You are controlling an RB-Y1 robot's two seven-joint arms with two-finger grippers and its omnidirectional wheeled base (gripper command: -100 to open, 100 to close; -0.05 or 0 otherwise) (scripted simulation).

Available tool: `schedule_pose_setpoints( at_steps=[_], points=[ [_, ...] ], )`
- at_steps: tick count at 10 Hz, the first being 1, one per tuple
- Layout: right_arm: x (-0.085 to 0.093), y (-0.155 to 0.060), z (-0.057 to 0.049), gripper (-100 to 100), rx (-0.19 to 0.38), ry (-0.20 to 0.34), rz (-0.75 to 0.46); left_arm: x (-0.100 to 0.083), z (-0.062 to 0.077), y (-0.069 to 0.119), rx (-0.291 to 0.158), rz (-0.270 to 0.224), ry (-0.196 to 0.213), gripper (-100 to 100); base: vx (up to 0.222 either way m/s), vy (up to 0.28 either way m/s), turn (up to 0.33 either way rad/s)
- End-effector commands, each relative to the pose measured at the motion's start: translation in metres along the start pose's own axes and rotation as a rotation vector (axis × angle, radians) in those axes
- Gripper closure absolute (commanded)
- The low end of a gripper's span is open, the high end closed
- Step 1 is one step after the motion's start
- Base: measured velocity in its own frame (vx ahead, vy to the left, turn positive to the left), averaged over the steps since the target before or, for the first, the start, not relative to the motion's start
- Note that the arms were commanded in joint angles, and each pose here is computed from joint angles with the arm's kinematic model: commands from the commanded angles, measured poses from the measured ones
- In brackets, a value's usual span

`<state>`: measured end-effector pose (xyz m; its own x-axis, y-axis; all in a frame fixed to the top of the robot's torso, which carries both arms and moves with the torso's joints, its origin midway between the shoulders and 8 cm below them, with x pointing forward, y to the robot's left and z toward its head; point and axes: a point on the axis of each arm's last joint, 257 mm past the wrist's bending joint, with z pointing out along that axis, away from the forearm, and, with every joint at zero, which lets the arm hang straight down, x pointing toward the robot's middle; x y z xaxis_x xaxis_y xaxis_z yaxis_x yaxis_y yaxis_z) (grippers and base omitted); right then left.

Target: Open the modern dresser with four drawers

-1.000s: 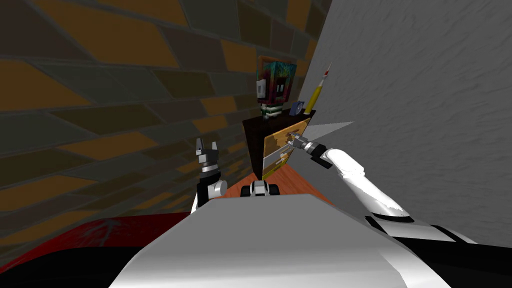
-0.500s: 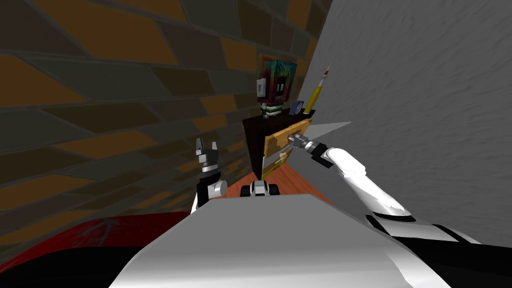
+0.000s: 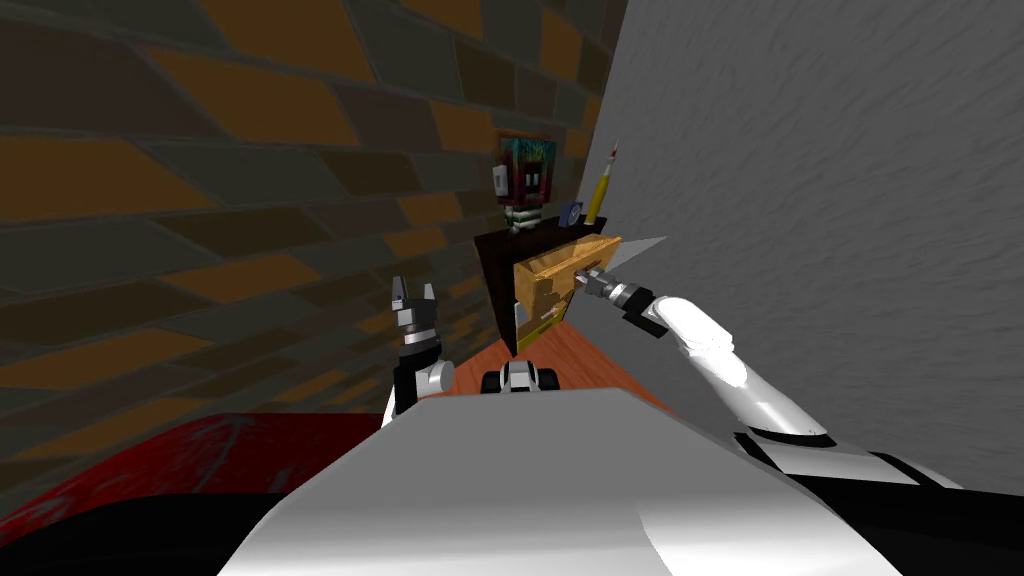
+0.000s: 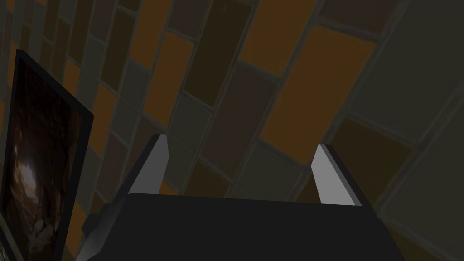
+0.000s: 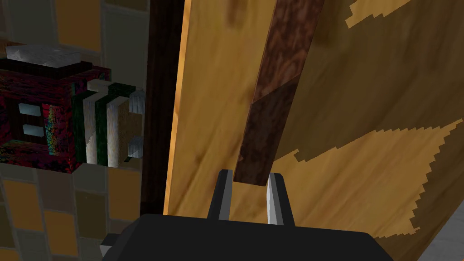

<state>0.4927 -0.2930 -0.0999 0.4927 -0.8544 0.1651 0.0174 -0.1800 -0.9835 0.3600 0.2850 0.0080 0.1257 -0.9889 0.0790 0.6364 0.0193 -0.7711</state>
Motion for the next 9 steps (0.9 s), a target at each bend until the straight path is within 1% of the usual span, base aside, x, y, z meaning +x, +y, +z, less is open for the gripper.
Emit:
schedule_pose_setpoints(
  at_steps=[1,3,4,6,7,8,9],
  points=[
    [0.004,-0.01,-0.002,-100,0.001,-0.01,-0.001,0.0,0.0,0.0,0.0,0.0,0.0,0,-0.067,-0.03,-0.041],
    [0.01,-0.02,-0.004,-100,0.001,-0.014,-0.001,0.0,0.0,0.0,0.0,0.0,0.0,0,0.015,0.059,-0.039],
    [0.016,-0.03,-0.006,-100,0.001,-0.019,-0.002,0.0,0.0,0.0,0.0,0.0,0.0,0,0.028,0.065,-0.021],
    [0.021,-0.041,-0.007,-100,0.002,-0.024,-0.003,0.0,0.0,0.0,0.0,0.0,0.0,0,0.017,0.057,-0.023],
    [0.027,-0.052,-0.009,-100,0.002,-0.029,-0.005,0.0,0.0,0.0,0.0,0.0,0.0,0,-0.003,0.048,-0.04],
    [0.021,-0.04,-0.009,-100,-0.007,-0.029,-0.001,0.0,0.0,0.0,0.0,0.0,0.0,0,0.005,0.019,-0.013],
    [0.021,-0.04,-0.009,0,-0.01,-0.029,0.003,0.0,0.0,0.0,0.0,0.0,0.0,0,0.006,0.0,0.0]
  ],
)
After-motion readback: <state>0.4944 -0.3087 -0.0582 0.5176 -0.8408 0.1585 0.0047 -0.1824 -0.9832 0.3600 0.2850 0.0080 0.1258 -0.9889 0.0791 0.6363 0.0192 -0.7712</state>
